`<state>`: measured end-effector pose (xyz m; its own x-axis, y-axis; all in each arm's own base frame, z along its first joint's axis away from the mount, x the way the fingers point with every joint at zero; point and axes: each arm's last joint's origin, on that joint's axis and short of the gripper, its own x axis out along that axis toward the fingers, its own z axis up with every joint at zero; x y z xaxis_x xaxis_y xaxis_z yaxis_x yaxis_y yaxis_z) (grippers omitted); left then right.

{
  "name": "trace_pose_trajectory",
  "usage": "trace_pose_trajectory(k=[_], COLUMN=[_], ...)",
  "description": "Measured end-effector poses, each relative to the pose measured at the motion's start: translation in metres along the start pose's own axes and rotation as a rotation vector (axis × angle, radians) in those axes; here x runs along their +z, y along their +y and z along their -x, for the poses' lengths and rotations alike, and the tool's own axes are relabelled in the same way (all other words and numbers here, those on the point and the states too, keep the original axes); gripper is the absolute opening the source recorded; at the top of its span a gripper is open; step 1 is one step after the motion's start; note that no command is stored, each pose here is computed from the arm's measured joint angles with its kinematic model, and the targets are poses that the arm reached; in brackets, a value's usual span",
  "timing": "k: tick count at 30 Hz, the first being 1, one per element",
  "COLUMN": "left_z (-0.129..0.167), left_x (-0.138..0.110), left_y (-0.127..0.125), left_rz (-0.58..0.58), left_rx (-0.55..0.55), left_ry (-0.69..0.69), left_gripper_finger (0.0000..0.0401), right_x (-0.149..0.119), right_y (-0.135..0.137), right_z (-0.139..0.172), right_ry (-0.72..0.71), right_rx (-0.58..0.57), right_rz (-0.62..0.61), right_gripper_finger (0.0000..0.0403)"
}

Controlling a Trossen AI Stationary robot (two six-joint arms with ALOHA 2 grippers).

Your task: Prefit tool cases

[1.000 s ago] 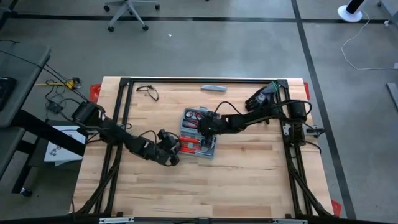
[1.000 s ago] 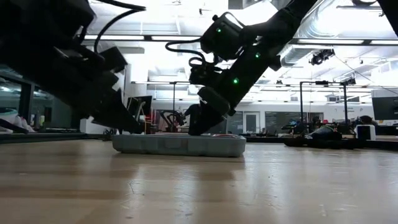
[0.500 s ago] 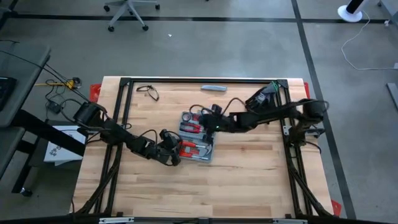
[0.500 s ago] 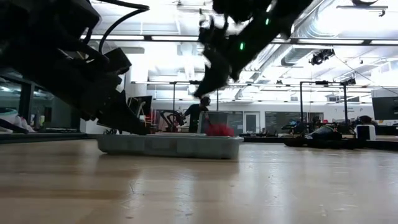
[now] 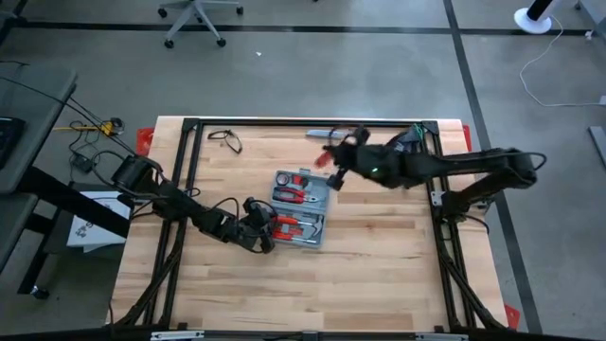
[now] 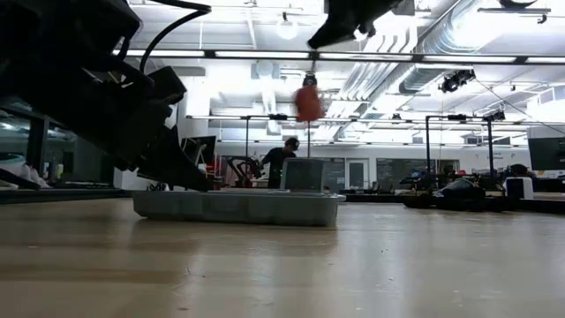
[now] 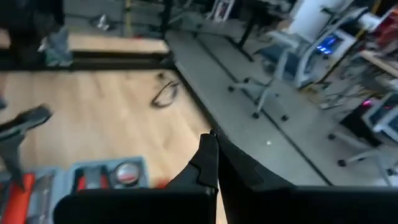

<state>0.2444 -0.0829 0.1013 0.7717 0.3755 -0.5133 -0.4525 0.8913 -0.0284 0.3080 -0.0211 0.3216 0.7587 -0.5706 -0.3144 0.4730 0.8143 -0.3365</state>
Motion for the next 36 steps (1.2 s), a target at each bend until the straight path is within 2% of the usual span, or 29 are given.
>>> trace_pose_trajectory(k=[5, 10, 15, 26, 36], left_z=[0.000, 0.000, 0.000, 0.000, 0.000], left_x=[0.000, 0.000, 0.000, 0.000, 0.000], left_y=[0.000, 0.000, 0.000, 0.000, 0.000], left_rz=[0.004, 0.004, 0.004, -0.005, -0.005], left_rx=[-0.005, -0.005, -0.005, -0.006, -0.006], left_ry=[-0.002, -0.002, -0.002, -0.001, -0.001], left_gripper_finger=[0.0142, 0.0142, 0.0142, 0.0142, 0.0142], right_x=[0.004, -0.005, -0.017, -0.038, -0.072], right_y=[-0.025, -0.039, -0.045, -0.051, -0.055], right_z=[0.020, 0.024, 0.021, 0.012, 0.001], right_ry=[0.012, 0.104, 0.186, 0.260, 0.360], right_rx=[-0.055, -0.100, -0.124, -0.193, -0.241], right_rz=[-0.014, -0.021, -0.032, -0.043, -0.082], right_gripper_finger=[0.0000, 0.0000, 0.0000, 0.0000, 0.0000])
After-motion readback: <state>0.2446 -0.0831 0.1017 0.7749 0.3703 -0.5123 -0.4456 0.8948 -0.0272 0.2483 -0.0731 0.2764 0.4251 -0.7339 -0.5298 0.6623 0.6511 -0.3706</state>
